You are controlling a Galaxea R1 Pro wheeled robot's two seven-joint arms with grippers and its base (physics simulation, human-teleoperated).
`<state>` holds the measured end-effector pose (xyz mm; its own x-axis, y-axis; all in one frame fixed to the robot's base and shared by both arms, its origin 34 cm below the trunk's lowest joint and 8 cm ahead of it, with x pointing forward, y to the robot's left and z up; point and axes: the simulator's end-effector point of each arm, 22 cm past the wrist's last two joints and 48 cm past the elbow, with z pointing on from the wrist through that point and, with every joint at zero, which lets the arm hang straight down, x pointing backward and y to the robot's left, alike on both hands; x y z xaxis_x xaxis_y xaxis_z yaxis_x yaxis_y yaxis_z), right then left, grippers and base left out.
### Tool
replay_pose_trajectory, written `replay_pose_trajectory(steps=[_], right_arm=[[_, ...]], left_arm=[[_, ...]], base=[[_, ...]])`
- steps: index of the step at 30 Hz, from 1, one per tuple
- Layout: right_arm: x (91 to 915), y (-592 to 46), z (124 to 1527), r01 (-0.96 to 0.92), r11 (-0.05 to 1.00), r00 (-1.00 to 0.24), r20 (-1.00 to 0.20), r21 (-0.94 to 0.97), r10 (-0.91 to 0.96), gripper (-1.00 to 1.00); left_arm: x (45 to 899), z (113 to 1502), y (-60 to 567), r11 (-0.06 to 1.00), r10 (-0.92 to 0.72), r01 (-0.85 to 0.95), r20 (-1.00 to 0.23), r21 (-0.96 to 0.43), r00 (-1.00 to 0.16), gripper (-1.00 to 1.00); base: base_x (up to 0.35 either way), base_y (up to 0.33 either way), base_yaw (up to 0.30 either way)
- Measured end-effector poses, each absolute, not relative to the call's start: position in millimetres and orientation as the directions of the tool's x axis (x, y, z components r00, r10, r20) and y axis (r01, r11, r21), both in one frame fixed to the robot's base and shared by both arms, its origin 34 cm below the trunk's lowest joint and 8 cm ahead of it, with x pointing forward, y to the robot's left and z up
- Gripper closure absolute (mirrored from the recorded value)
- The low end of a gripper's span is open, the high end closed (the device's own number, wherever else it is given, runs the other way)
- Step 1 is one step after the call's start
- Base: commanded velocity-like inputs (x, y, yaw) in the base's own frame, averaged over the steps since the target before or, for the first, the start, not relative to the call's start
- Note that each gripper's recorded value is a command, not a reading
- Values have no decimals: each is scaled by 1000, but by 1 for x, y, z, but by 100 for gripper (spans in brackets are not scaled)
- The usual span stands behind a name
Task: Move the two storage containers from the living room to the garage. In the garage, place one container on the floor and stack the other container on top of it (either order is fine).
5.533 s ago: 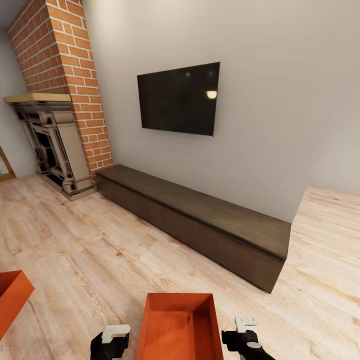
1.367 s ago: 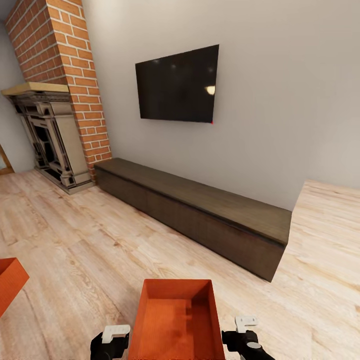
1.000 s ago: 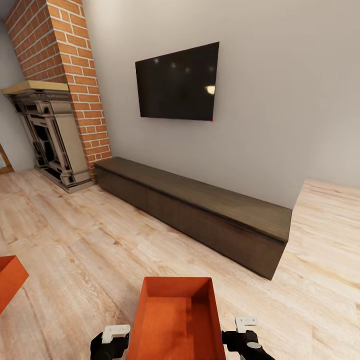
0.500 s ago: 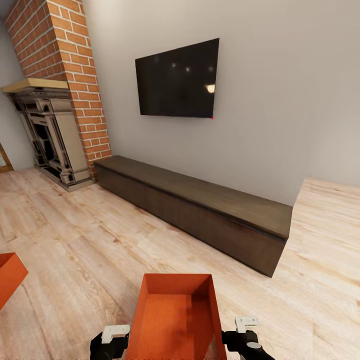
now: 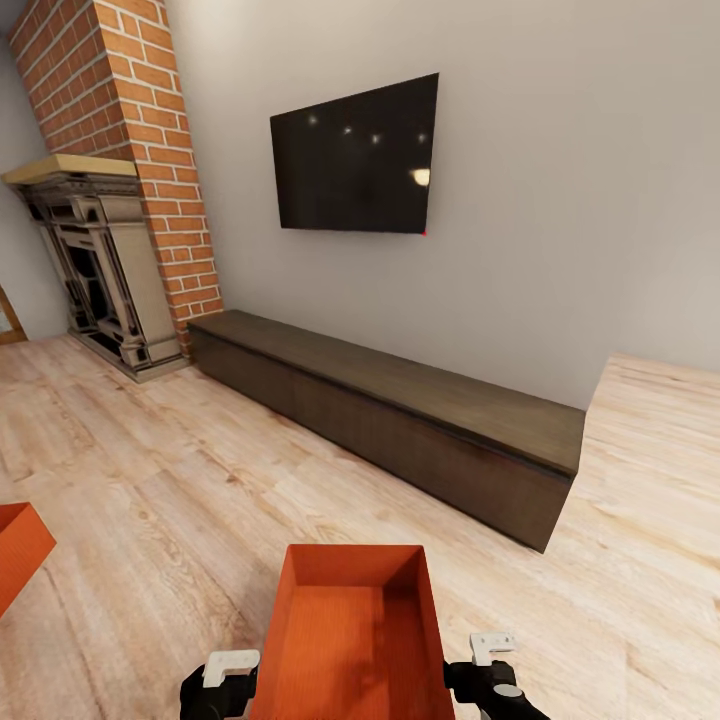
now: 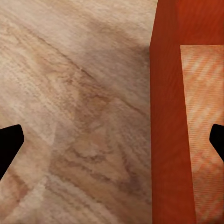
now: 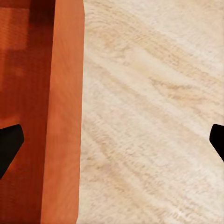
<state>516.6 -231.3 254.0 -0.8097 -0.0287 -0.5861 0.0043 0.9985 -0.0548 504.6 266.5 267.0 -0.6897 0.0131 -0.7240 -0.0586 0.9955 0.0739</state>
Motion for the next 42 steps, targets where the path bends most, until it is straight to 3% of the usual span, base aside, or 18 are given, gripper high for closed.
replay_pose_trajectory(steps=[42], right_arm=[[510, -231, 244, 3, 998, -823, -567, -55, -29, -100]], left_arm=[[498, 257, 266, 996, 13, -57, -708, 75, -706, -100]], base=[[0, 0, 4]])
